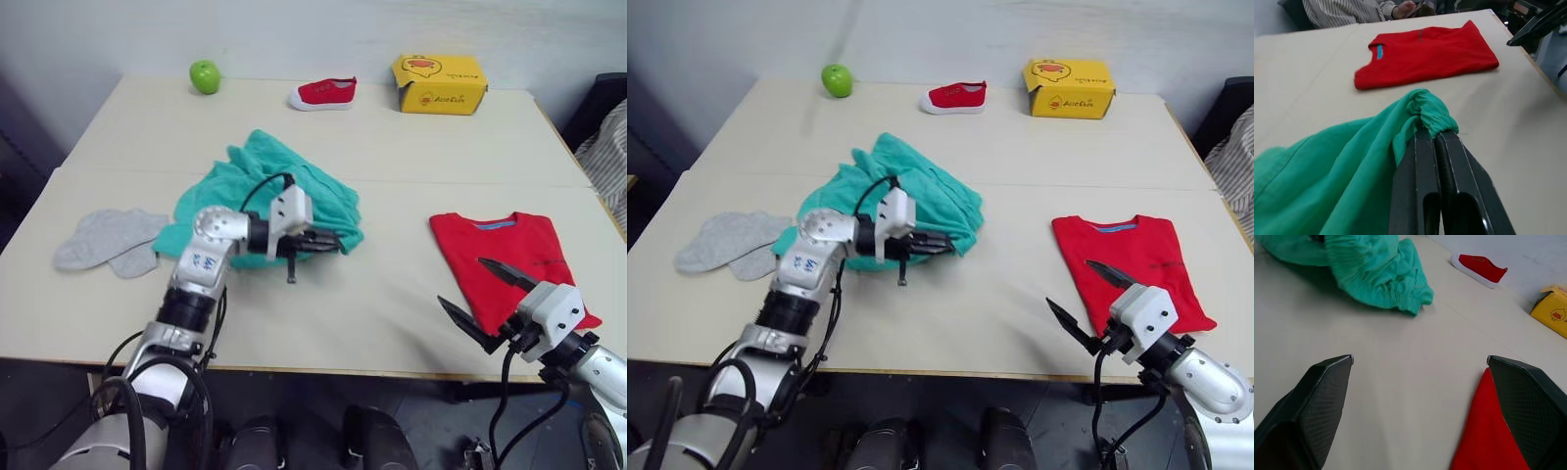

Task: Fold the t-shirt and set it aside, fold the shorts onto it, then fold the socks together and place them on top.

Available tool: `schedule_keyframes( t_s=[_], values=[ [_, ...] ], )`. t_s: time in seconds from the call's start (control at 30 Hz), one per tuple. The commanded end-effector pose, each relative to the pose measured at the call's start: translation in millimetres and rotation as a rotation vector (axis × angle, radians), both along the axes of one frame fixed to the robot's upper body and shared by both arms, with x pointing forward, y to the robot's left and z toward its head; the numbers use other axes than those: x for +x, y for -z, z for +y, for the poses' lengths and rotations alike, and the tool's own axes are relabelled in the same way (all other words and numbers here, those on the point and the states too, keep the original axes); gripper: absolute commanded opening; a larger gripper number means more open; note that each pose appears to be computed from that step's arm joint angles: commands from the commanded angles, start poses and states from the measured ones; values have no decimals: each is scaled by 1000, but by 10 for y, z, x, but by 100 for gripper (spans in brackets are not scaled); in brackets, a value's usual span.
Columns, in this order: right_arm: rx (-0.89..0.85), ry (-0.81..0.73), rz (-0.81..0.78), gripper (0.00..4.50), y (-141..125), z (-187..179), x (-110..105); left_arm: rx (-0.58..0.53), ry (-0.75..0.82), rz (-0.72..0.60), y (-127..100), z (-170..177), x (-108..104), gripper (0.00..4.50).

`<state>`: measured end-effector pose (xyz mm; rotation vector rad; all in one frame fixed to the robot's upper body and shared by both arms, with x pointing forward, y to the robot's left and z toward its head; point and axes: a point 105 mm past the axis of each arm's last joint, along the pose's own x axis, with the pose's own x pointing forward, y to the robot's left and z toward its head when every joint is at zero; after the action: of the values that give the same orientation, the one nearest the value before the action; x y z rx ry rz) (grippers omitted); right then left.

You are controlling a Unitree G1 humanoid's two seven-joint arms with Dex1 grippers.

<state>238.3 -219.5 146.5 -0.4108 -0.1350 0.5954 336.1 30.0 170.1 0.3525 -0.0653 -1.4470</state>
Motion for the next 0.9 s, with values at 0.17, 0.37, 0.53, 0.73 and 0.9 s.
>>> schedule_keyframes(
  t_s=[0.17,0.37,0.53,0.73,0.9],
  values=[
    [34,-88,-10,450,-143,114,-160,-43,211,81,-6,-159,-571,214],
    [45,-182,-20,450,-191,373,-155,-128,155,91,-156,518,-587,377],
    [-53,-318,-31,450,-129,852,-24,31,-175,-47,-34,1299,-287,394],
    [-323,-342,-169,450,5,1273,258,395,-380,-285,296,2129,-125,448],
    [-370,-121,-237,450,39,1310,692,503,-456,-333,463,2396,-142,448]
  ],
)
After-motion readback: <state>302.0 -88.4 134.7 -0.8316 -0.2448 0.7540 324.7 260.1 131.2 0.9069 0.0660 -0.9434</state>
